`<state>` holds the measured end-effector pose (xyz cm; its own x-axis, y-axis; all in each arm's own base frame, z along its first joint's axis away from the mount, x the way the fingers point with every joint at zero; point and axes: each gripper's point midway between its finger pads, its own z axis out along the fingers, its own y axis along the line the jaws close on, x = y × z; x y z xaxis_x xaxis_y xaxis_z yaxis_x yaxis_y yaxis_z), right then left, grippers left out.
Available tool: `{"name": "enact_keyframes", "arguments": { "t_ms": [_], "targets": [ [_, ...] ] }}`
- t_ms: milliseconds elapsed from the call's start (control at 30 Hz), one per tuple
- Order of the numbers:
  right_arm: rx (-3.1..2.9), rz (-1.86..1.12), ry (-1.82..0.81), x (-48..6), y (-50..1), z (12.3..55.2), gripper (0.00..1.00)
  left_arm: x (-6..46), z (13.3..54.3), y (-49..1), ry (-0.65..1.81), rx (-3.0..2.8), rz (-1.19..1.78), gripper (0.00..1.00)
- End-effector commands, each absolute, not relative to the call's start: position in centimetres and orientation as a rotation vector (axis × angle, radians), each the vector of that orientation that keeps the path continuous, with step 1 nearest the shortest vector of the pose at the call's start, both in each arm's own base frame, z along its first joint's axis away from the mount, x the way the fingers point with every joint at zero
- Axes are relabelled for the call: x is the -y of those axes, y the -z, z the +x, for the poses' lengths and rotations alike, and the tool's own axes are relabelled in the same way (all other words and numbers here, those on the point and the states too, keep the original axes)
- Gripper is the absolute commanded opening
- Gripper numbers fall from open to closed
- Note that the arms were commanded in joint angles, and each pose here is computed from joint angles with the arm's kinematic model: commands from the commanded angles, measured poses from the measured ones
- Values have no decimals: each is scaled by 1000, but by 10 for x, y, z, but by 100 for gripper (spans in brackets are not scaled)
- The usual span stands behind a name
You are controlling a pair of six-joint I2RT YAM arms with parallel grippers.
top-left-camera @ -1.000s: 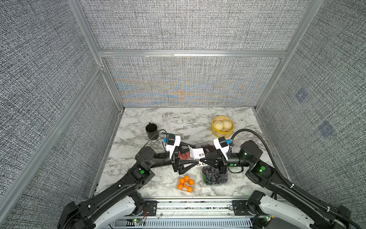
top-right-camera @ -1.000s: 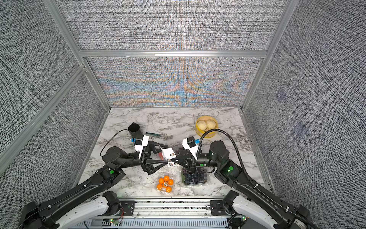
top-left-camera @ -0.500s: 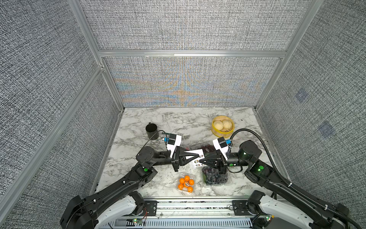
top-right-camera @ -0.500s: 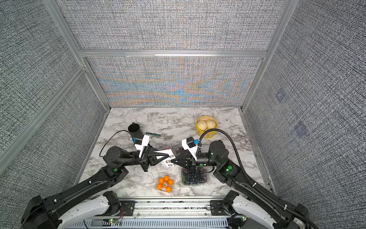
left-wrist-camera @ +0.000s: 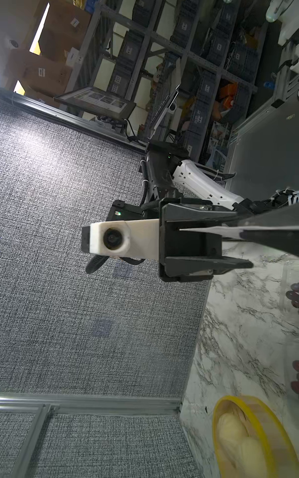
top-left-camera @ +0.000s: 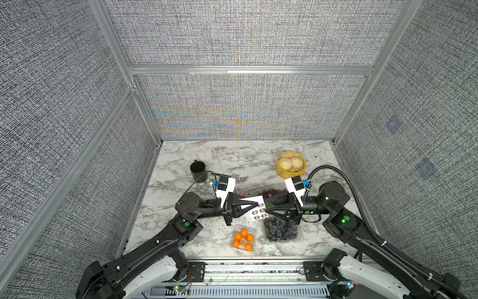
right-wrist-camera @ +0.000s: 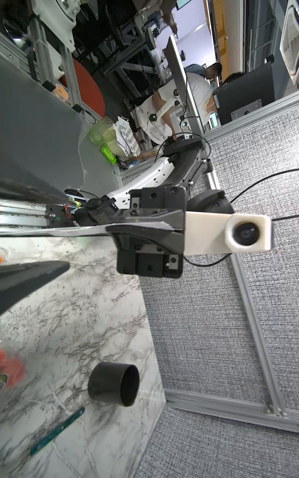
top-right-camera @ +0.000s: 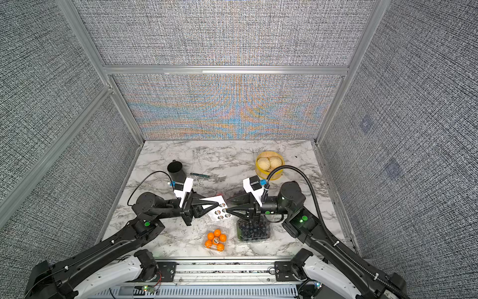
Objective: Label fruit boxes
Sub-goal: Pick up the label sticker from the center of the board, then adjust the label sticker.
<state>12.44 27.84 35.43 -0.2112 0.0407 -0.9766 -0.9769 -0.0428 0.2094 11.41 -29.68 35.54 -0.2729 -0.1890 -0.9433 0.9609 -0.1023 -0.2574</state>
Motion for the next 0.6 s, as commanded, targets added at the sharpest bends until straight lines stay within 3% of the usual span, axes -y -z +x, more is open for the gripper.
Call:
{"name": "enact_keyframes", "arguments": {
  "t_ms": [0, 567],
  "targets": [
    [-1271, -1150, -1457, -279, -362, 115, 33, 297, 114, -355, 1544, -1210, 978, 0],
    [-1304, -1148, -1480, -289, -356, 124, 15, 298, 115, -354, 1542, -1214, 976, 0]
  ]
}}
